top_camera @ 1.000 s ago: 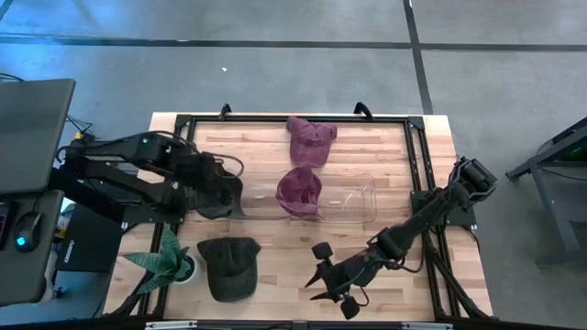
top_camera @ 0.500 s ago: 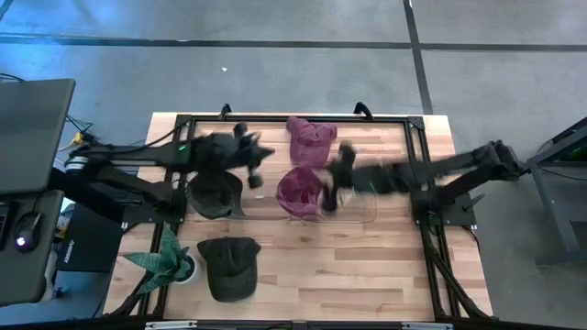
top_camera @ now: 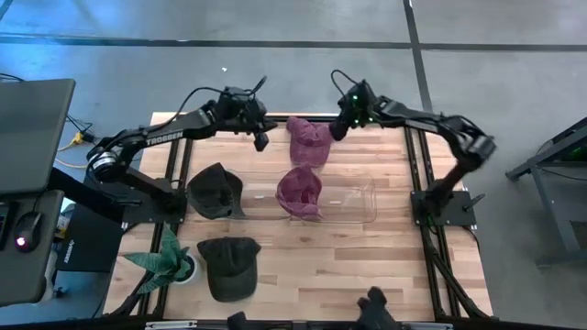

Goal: Pick & Place hat
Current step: Put the red cap into the right transparent bin

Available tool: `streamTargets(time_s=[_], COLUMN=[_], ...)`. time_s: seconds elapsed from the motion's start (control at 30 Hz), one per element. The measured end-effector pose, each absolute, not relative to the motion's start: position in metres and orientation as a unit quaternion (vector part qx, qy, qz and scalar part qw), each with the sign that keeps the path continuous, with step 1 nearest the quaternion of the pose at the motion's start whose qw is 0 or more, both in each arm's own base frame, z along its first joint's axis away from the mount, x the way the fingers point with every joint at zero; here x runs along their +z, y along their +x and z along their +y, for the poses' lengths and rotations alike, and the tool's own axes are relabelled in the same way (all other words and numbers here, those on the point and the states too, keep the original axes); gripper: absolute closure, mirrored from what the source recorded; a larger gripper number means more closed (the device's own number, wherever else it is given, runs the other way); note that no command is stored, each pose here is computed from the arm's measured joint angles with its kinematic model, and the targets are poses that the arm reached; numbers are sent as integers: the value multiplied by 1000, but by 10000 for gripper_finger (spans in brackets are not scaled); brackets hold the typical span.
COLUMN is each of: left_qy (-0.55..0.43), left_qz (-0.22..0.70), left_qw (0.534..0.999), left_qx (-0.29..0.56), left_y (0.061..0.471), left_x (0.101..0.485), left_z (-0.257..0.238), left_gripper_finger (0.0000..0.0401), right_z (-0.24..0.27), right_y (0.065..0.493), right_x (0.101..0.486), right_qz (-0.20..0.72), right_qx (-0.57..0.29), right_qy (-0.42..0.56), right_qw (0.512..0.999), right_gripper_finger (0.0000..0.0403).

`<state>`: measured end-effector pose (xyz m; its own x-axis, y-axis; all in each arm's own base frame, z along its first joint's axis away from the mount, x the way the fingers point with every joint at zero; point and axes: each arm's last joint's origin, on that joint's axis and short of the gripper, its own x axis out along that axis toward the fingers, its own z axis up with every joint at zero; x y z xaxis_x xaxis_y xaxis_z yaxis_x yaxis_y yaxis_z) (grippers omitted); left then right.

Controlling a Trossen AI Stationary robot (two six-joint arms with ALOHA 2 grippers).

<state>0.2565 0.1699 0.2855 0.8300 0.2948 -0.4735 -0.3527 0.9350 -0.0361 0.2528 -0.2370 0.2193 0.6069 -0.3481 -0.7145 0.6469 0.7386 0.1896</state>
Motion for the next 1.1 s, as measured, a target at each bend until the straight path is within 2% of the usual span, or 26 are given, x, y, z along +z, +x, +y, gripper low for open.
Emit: streamTargets(time_s=[0.2, 0.37, 0.5, 0.63, 0.67, 0.73, 0.8, 0.87, 0.93, 1.1], left_qy=[-34, 12, 42, 53, 53, 52, 52, 54, 56, 61], left_qz=[243, 239, 244, 250, 252, 254, 253, 247, 236, 206], left_qw=[961, 963, 960, 954, 953, 952, 953, 954, 956, 964], left_qx=[128, 121, 128, 156, 159, 160, 161, 165, 167, 155], left_y=[274, 286, 292, 293, 293, 293, 292, 293, 294, 299], left_x=[286, 288, 288, 288, 287, 287, 287, 288, 290, 296], left_z=[141, 118, 104, 100, 100, 100, 101, 101, 101, 93], left_gripper_finger=[401, 400, 400, 400, 400, 401, 400, 400, 400, 400], right_z=[-274, -283, -278, -269, -266, -256, -242, -224, -203, -138], right_y=[268, 281, 287, 290, 289, 288, 285, 280, 274, 247], right_x=[184, 162, 152, 157, 160, 176, 200, 228, 258, 329], right_qz=[374, 407, 441, 459, 466, 474, 475, 471, 456, 384], right_qx=[-267, -211, -190, -199, -203, -225, -245, -257, -267, -316], right_qy=[222, 224, 195, 181, 177, 174, 162, 145, 125, 94], right_qw=[860, 860, 856, 847, 843, 833, 829, 831, 840, 862], right_gripper_finger=[175, 199, 262, 373, 385, 381, 373, 382, 393, 385])
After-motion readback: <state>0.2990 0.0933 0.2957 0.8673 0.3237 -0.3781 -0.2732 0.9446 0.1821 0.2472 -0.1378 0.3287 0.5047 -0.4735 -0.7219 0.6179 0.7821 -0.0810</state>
